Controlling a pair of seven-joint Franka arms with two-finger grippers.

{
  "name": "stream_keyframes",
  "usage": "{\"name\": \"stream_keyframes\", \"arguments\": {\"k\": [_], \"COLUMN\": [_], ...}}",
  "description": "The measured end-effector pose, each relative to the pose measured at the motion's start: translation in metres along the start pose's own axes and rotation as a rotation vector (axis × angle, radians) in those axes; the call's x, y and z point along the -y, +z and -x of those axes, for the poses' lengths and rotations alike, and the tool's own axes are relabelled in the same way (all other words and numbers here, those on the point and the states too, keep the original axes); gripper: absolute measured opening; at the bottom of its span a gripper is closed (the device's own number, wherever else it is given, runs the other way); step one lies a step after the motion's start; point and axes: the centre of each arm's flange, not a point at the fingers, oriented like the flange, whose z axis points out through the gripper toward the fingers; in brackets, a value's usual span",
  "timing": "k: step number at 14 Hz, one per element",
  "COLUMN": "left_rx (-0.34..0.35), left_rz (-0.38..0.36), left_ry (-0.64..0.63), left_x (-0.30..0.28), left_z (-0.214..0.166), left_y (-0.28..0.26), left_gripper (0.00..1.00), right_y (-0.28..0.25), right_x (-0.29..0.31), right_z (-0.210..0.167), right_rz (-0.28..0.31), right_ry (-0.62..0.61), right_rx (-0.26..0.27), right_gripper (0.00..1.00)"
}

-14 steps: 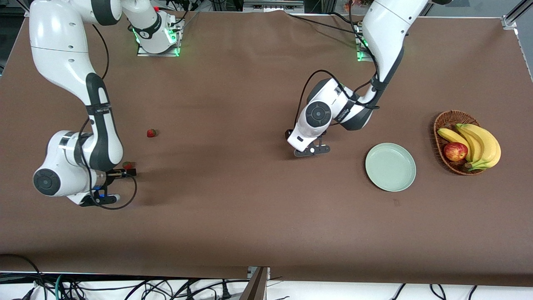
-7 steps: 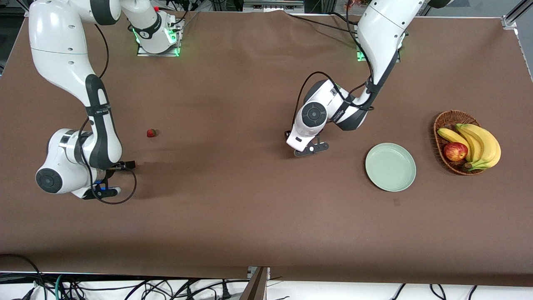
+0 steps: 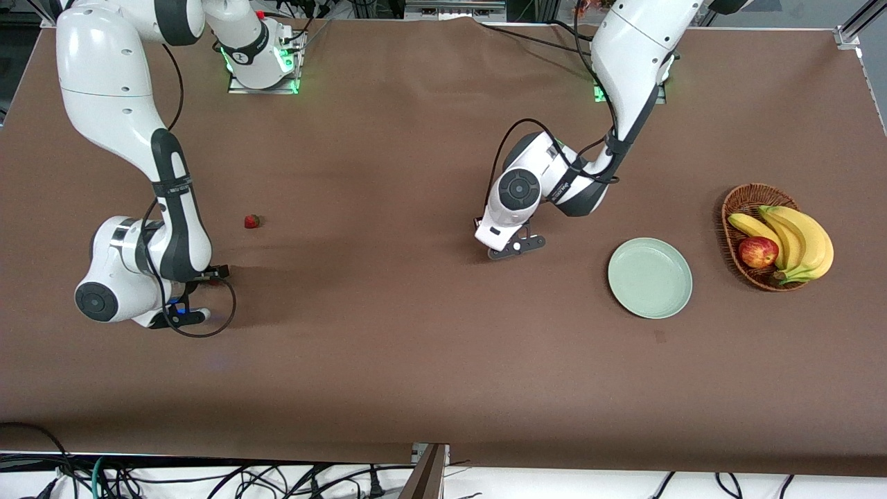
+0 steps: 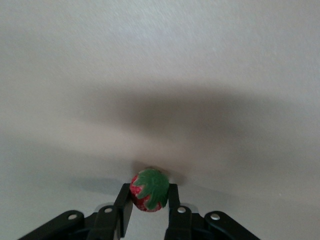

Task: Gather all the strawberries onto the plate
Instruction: 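Drop the strawberry on the plate while the right gripper grasps another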

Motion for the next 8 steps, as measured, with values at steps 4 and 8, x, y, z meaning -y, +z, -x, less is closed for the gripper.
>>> {"name": "stream_keyframes", "arguments": {"k": [4, 8], "left_rx": [0.052, 0.062], "left_rz": [-0.038, -0.102], "left_ry": [0.101, 0.288], "left_x": [0.061, 0.146], "left_z": [-0.067, -0.134], "left_y": [-0.045, -0.094], "left_gripper": [0.33, 0.33], "right_y": [-0.003, -0.026], "right_x": [0.0, 0.016], "right_z": [0.0, -0.009], "right_rz": [0.001, 0.001], "right_ry": [0.0, -0.027], "right_rx": [-0.005, -0.051], "right_gripper": [0.31, 0.31]}}
